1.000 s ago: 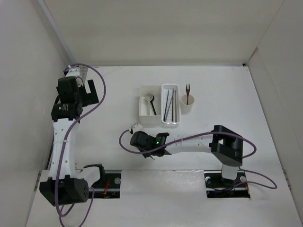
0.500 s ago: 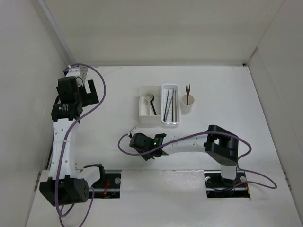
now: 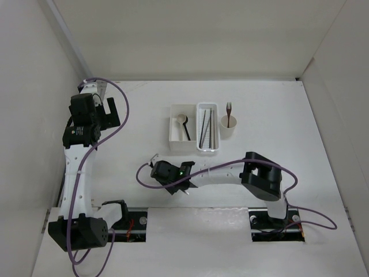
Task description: Sort the eating utensils into containers
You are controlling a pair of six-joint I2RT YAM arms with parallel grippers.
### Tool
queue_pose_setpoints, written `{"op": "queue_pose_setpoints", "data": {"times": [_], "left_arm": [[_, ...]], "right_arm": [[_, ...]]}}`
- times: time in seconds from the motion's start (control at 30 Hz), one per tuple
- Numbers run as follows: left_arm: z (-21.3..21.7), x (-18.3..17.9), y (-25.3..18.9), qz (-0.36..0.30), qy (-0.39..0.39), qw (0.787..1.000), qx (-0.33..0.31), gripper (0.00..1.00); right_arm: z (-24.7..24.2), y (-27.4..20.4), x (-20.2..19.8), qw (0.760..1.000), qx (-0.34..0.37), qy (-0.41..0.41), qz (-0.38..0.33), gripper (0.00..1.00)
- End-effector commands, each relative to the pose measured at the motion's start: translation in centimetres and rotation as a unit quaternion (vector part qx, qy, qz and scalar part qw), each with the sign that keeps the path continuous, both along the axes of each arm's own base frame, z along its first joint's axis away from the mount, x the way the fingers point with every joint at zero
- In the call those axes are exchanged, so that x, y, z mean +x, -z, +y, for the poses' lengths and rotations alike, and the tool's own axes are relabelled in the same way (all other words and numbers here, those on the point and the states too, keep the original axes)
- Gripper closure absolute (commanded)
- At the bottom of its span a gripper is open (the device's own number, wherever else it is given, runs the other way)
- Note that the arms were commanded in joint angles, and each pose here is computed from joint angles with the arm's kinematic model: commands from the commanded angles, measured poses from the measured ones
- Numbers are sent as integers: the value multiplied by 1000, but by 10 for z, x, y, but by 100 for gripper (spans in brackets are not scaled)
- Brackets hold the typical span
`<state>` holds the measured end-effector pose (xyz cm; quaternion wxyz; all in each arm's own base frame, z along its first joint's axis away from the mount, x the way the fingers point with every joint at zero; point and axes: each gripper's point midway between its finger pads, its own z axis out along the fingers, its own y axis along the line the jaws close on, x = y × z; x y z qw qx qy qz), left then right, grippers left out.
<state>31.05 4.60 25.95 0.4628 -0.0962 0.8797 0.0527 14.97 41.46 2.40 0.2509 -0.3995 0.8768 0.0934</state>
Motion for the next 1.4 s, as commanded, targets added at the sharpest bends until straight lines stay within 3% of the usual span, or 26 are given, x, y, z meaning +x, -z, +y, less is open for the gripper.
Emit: {"op": "queue_pose_setpoints", "data": {"times": [0.0,0.5,0.83,0.93,1.03,1.07,1.37], "left_arm": [[-2,-2,-6,-15,7,1000,3,0],[-2,-1,-4,-15,7,1000,3,0],[-1,-1,-4,-15,6,1000,1,0],[-1,-1,-4,-15,6,1000,1,0],[-1,-1,-4,-15,6,1000,1,0],[-1,-1,-4,-15,6,1000,1,0],[-1,-2,0,-11,6,1000,0,0]], "right_arm": [[4,6,2,1000,-6,-8,6,61],[-59,14,-30,997,-16,20,74,61],[-39,20,-29,997,-24,18,70,61],[-36,23,-28,997,-20,18,69,67],[-42,40,-33,997,-20,19,77,78],[-42,43,-35,996,-23,18,82,100],[-42,46,-33,997,-10,18,74,100]]}}
